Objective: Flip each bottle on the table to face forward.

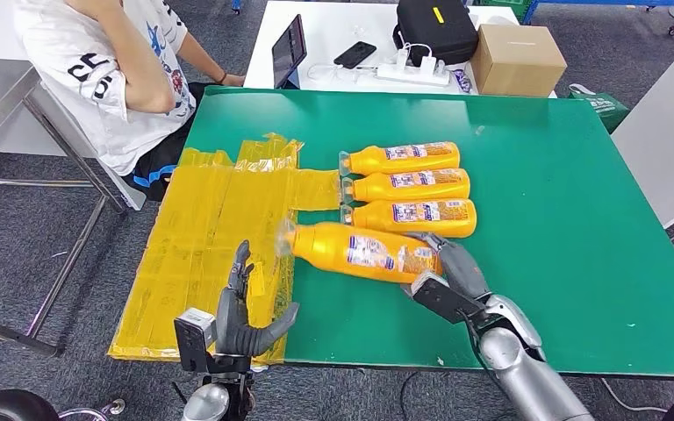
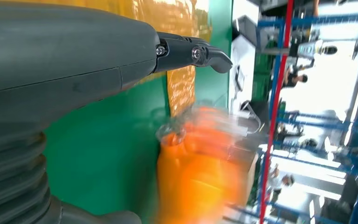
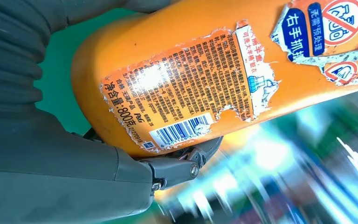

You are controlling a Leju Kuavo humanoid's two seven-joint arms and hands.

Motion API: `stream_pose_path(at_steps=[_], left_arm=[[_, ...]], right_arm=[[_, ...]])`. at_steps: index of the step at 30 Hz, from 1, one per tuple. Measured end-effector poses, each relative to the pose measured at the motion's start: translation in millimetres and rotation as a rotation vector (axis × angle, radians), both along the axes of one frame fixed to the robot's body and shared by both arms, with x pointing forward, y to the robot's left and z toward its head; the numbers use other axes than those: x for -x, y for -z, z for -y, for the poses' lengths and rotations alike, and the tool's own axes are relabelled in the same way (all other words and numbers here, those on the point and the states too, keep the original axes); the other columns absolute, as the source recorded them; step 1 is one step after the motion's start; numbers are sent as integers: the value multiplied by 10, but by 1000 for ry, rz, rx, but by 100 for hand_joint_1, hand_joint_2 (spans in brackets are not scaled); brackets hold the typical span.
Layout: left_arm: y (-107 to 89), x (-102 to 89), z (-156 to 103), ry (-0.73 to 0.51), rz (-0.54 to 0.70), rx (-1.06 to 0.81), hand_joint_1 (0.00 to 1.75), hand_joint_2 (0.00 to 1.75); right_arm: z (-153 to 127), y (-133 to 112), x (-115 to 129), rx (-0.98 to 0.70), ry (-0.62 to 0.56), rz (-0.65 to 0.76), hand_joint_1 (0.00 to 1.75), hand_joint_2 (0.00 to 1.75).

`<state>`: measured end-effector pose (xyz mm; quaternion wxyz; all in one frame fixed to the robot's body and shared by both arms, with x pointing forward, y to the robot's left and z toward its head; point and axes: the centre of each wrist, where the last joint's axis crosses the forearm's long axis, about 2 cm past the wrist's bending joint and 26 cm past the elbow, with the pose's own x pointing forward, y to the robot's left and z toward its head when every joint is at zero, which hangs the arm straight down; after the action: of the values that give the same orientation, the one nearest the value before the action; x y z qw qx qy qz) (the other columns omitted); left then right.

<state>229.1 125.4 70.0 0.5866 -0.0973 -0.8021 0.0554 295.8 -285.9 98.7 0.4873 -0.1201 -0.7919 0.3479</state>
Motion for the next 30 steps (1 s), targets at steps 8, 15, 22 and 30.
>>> stream_pose_path(at_steps=[8, 15, 22, 30], left_arm=[[-64, 3, -78, -148, 21, 77, 0, 175], [-111, -2, -56, -90, -14, 180, 0, 175], [-144, 11, 9, 38, -12, 247, 0, 175], [-231, 18, 67, 163, 23, 288, 0, 175]], right_arm=[[-285, -445, 223, -388, 187, 345, 175, 175], [-288, -528, 340, -474, 292, 431, 175, 175], [-372, -437, 387, -515, 238, 367, 175, 175], [-612, -109, 487, -563, 172, 231, 175, 175]])
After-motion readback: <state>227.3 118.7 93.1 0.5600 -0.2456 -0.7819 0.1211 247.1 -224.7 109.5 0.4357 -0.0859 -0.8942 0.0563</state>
